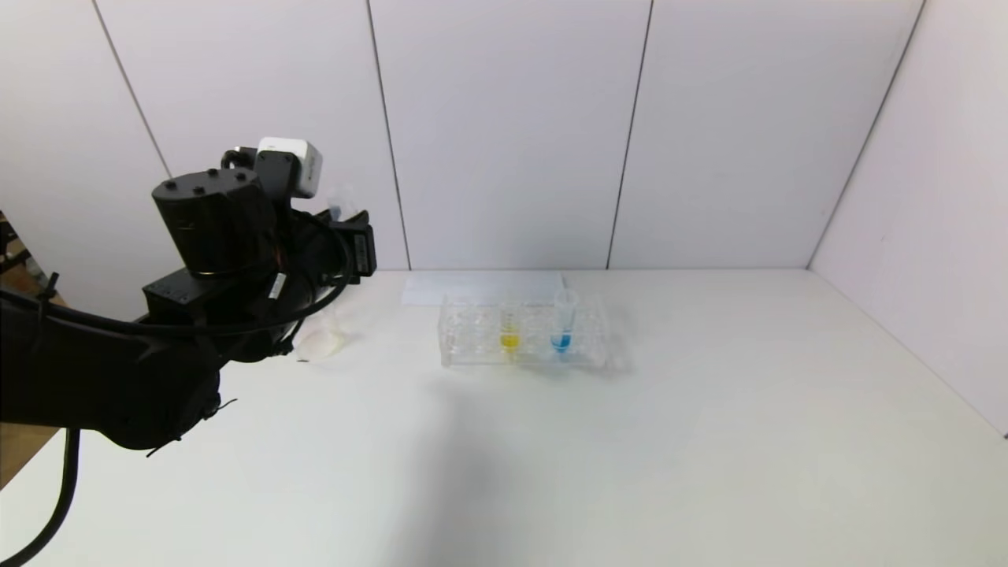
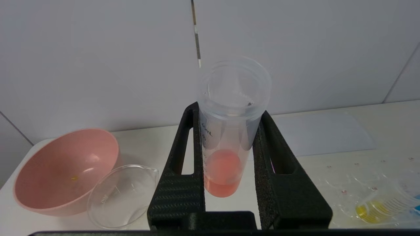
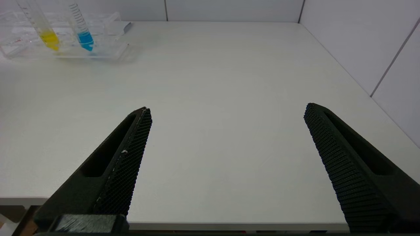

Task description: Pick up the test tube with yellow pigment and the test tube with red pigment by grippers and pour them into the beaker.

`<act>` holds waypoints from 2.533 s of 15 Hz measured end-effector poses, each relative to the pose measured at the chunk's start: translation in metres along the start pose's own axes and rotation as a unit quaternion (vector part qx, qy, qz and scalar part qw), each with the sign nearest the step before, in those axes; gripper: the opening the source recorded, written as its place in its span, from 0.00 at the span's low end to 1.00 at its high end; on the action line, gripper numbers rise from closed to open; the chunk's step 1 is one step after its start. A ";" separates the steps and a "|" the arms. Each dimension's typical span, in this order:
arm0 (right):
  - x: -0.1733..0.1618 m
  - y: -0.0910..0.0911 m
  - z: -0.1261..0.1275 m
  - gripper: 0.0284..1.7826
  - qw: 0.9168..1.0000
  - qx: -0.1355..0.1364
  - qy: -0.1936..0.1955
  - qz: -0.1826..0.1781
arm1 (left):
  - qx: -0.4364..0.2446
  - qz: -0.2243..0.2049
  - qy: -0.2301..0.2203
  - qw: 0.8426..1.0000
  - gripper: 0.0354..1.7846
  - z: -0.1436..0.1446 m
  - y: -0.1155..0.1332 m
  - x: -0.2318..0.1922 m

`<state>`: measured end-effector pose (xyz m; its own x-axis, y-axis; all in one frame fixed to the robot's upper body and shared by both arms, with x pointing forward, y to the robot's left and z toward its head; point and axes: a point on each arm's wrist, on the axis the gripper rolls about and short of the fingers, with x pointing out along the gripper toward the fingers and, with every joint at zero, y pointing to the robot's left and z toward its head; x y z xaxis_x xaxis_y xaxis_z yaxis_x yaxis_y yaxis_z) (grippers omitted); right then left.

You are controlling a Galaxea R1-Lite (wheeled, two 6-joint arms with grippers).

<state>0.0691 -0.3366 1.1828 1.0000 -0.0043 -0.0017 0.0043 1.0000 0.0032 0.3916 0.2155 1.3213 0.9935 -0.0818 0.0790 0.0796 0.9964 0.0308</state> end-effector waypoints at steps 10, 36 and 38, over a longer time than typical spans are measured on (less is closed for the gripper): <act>0.000 0.000 0.000 0.95 1.000 0.000 0.000 0.000 | 0.010 0.060 0.011 0.998 0.23 -0.005 0.076 0.015; 0.000 0.000 0.000 0.95 1.000 0.000 0.000 0.000 | 0.010 0.027 0.059 0.998 0.23 -0.022 0.188 -0.009; 0.000 0.000 0.000 0.95 1.000 0.000 0.000 0.000 | 0.008 0.010 0.060 0.998 0.23 -0.023 0.190 -0.008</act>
<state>0.0692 -0.3366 1.1827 1.0000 -0.0043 -0.0021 0.0043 1.0000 0.0032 0.4003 0.4060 1.3038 0.9976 -0.0568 -0.0399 0.0586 0.9972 0.0468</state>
